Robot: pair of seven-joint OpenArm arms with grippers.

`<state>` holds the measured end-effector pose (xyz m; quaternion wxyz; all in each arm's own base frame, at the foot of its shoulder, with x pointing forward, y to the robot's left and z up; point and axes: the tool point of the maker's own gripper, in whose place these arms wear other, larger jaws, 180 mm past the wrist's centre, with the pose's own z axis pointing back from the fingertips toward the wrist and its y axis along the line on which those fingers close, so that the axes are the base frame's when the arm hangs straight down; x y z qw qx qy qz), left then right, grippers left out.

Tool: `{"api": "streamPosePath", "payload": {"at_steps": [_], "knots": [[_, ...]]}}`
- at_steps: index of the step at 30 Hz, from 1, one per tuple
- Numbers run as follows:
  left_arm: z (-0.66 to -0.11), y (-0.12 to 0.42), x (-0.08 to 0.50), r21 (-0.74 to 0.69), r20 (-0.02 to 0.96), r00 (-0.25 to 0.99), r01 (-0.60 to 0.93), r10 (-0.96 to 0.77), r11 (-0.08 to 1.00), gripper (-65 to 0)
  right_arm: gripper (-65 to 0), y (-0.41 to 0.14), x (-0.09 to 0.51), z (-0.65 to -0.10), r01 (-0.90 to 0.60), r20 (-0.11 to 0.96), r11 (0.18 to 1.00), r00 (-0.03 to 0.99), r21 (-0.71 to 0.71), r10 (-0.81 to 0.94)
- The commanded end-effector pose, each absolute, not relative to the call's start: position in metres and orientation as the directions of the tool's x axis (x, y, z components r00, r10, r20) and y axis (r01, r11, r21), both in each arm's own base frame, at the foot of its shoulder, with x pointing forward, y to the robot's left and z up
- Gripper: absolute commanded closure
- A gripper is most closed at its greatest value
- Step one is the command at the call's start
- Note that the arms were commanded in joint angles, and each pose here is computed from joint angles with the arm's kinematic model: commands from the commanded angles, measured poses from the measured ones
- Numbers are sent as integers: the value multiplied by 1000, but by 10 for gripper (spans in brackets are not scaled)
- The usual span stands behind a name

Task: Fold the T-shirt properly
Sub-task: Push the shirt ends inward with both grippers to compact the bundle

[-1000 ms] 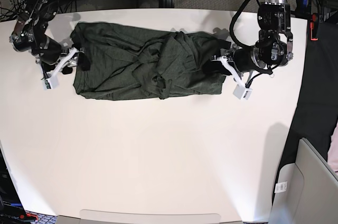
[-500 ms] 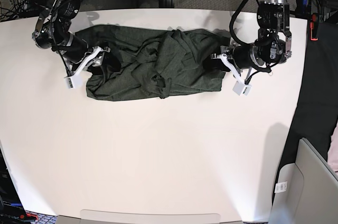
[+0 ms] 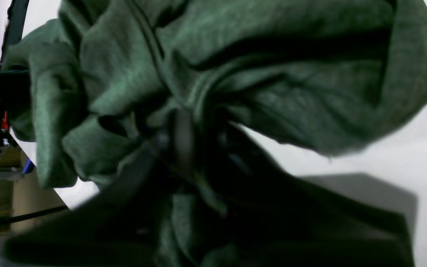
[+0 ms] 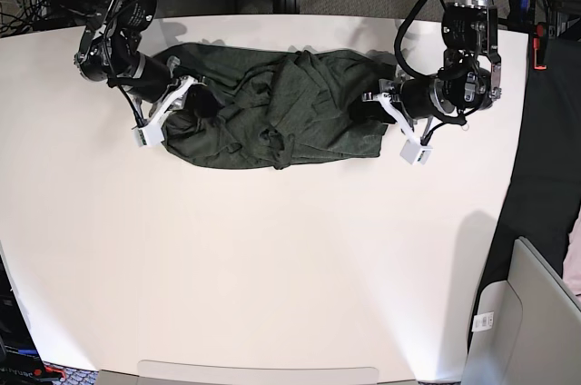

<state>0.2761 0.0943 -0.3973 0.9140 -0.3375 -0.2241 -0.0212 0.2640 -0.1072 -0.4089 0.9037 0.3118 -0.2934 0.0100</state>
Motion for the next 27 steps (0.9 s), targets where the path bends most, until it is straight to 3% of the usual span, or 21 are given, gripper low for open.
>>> {"api": "streamPosePath", "payload": {"at_steps": [1,5,14,27], "knots": [[-385,94,285,-610,460,880,217,117,762,-29,0,-121,255,-417,-179,494,833,861,523,-125],[-384,93,285,-612,459,880,218,118,761,-29,-10,-138,261,-404,-153,527,815,824,559,-206],[-385,78,284,-643,449,883,213,136,735,-29,-10,-134,282,-355,-258,639,755,723,602,-262],[-398,66,279,-687,416,886,159,205,709,-29,-10,-23,301,-312,-496,698,601,700,627,-152]]}}
